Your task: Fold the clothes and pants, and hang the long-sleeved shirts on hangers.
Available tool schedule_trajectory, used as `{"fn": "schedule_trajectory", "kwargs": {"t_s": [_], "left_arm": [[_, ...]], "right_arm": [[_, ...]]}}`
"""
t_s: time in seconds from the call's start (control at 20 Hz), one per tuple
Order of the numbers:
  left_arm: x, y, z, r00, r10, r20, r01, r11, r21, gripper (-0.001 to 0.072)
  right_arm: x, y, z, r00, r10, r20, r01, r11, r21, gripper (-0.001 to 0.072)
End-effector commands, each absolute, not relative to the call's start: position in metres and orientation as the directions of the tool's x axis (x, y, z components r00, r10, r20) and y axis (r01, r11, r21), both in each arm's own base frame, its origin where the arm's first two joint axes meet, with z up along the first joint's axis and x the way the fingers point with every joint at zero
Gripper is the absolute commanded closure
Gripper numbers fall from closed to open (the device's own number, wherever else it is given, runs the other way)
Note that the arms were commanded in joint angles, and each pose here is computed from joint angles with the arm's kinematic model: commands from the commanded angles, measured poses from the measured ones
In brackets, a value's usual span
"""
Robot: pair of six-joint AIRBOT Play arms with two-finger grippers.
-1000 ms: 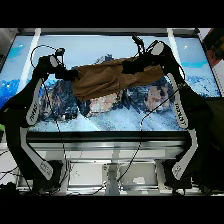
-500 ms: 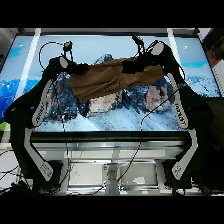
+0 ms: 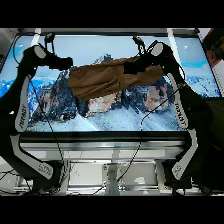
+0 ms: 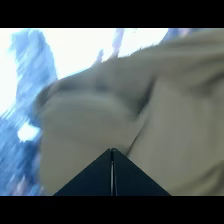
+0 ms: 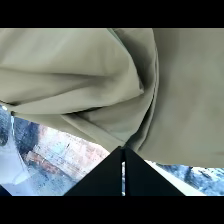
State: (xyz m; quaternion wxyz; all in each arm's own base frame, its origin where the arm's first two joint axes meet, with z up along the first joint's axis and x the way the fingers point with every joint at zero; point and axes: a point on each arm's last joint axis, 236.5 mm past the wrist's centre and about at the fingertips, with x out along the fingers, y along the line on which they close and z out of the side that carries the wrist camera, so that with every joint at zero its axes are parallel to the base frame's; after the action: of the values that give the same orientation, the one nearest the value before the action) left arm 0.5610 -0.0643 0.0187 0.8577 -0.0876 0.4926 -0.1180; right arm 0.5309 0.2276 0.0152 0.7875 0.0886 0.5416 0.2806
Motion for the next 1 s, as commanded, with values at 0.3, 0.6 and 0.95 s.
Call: {"fn": "schedule_trajectory", "kwargs": {"t_s": [0.3,0.6,0.95], "left_arm": [[0.506,-0.069,-0.029,0.181,-0.567,-0.803,0.059,0.822,-0.567,0.0013],[0.508,-0.077,-0.081,0.126,-0.606,-0.786,0.011,0.793,-0.610,0.0015],[0.520,-0.061,-0.081,0.185,-0.562,-0.806,0.025,0.823,-0.568,0.0015]], "right_arm": [[0.532,0.226,0.015,0.261,0.532,-0.805,-0.345,0.830,0.437,0.0690],[0.532,0.226,0.015,0.260,0.532,-0.806,-0.346,0.830,0.437,0.0690],[0.532,0.226,0.015,0.260,0.532,-0.806,-0.345,0.831,0.437,0.0690]]}}
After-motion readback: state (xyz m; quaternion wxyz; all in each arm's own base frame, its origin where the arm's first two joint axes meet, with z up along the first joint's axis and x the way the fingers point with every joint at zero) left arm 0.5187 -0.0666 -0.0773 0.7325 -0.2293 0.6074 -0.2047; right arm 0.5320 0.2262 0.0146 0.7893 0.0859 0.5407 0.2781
